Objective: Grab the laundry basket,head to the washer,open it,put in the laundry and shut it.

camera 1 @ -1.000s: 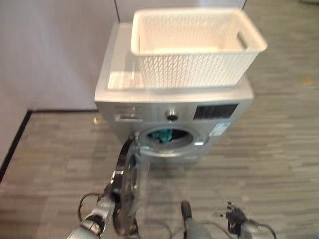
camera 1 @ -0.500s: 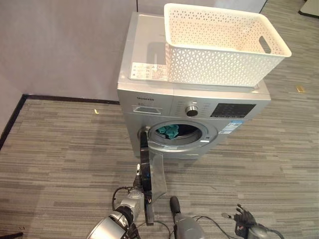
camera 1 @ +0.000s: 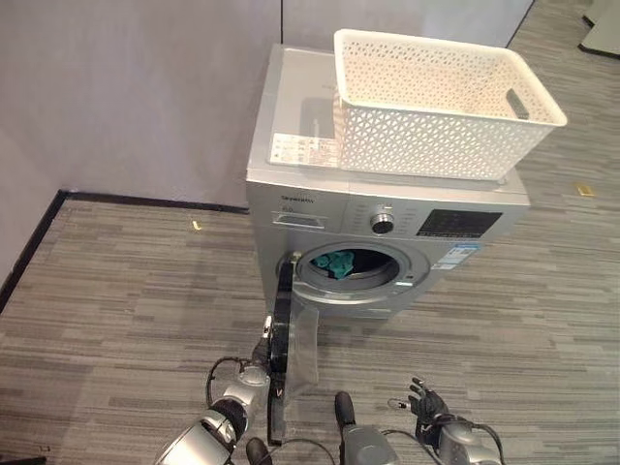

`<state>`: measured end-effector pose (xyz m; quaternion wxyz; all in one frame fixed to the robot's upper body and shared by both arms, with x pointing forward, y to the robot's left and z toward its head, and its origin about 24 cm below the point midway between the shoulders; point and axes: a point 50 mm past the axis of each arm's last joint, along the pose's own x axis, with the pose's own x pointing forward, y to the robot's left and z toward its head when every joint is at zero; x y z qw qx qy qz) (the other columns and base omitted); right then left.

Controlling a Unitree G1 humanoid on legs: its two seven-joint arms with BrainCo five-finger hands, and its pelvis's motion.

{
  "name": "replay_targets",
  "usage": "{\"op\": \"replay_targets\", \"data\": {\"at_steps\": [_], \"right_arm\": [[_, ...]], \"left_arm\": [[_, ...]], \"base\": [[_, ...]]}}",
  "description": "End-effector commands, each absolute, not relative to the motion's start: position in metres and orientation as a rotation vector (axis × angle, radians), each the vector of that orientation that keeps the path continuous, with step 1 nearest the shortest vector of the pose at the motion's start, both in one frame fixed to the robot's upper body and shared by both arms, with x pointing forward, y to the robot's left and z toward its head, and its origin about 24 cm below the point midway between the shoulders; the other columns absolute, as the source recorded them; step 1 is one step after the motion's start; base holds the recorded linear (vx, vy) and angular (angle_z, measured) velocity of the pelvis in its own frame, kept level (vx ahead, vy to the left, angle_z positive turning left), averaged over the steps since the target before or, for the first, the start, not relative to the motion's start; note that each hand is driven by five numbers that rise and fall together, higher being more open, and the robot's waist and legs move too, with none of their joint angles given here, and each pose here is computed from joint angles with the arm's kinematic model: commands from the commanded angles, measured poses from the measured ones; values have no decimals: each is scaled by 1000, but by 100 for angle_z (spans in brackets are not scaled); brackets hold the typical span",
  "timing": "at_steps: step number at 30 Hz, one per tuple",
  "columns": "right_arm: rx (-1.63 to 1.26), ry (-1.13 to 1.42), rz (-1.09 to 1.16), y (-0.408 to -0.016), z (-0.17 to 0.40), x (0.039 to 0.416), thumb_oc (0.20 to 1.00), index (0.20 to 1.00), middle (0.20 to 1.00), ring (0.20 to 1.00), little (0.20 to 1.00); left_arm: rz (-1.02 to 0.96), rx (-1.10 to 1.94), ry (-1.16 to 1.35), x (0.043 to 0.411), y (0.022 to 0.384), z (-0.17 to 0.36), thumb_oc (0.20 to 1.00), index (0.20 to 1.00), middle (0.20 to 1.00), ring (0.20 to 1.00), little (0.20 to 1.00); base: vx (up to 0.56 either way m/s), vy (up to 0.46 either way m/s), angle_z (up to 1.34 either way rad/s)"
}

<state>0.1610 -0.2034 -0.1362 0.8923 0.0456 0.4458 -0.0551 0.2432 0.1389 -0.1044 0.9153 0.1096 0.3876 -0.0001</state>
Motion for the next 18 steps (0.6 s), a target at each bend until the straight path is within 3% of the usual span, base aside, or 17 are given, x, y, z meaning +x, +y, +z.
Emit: {"op": "replay_targets", "data": {"at_steps": [1,6,11,18], "right_arm": [[-13,918,-121,-228,-130,166,1000,1000,1000,1000,1000],[13,970,-186,-234,-136,159,1000,1000,1000,1000,1000],[37,1009,-256,-245,-140,146,1000,1000,1000,1000,1000],[84,1048,-331,-250,-146,129,1000,1000,1000,1000,1000]], "left_arm": [[-455,166,284,310,3,1,1000,1000,1000,1000,1000],[-398,182,346,304,36,-19,1000,1000,1000,1000,1000],[-399,182,375,296,46,-28,1000,1000,1000,1000,1000],[-360,169,415,285,67,-41,1000,1000,1000,1000,1000]], "base": [[-191,155,-116],[-165,112,-68],[-236,59,-46],[-77,-84,-31]]}}
